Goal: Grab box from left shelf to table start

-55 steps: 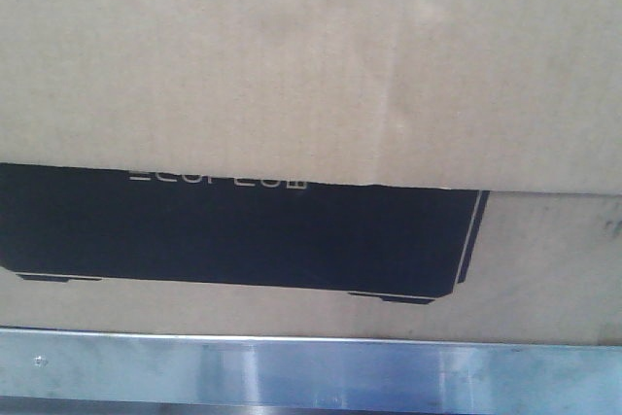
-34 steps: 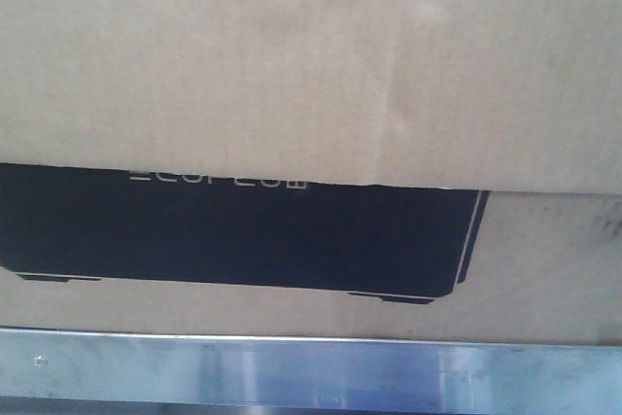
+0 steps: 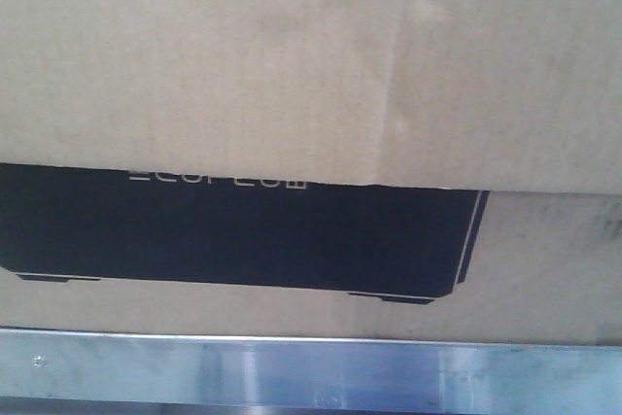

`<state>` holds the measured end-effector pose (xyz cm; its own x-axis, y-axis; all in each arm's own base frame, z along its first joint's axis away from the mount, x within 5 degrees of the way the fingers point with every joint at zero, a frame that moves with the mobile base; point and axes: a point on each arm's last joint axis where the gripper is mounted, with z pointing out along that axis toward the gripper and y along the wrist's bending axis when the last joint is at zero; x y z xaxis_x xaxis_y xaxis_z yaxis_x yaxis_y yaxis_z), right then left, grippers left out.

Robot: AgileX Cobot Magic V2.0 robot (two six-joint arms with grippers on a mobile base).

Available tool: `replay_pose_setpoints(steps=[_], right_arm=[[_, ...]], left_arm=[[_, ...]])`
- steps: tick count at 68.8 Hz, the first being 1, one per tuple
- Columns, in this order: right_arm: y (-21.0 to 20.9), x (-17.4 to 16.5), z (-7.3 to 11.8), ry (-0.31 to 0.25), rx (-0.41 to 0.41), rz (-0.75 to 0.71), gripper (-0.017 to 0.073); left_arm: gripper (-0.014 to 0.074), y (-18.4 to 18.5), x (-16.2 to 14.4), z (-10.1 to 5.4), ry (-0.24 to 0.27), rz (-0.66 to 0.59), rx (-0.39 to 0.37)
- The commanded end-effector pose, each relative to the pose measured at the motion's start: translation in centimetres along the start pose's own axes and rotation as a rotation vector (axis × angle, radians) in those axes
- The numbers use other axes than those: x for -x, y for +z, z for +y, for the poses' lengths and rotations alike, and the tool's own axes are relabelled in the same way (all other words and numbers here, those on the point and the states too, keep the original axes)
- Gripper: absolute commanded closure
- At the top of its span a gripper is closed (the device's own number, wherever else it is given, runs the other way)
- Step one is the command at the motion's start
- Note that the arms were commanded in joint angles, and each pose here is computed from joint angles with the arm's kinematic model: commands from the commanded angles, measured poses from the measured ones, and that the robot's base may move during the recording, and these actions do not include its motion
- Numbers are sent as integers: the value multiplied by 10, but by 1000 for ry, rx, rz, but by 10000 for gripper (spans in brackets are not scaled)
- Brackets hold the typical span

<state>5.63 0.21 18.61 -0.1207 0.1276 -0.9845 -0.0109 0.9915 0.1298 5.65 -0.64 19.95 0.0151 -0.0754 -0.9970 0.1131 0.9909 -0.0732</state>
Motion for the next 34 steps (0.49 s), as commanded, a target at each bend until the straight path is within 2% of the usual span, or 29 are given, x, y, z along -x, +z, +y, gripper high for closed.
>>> replay_pose_setpoints(steps=[1,11,18,25,30,34], right_arm=[[-1,7,0,-5,3,-93,502],[-1,7,0,-5,3,-93,502],[-1,8,0,-5,3,-94,502],[-1,8,0,-5,3,-94,502],[-1,8,0,-5,3,-94,502],[-1,8,0,-5,3,-94,502]], left_arm=[[685,-3,19,-1,-8,-192,-8],[685,-10,50,-3,0,-327,-17],[685,-19,87,-7,73,-356,-14],[685,-28,124,-9,141,-351,7],[675,-32,146,-9,139,-323,18],[622,-33,162,-10,138,-302,25]])
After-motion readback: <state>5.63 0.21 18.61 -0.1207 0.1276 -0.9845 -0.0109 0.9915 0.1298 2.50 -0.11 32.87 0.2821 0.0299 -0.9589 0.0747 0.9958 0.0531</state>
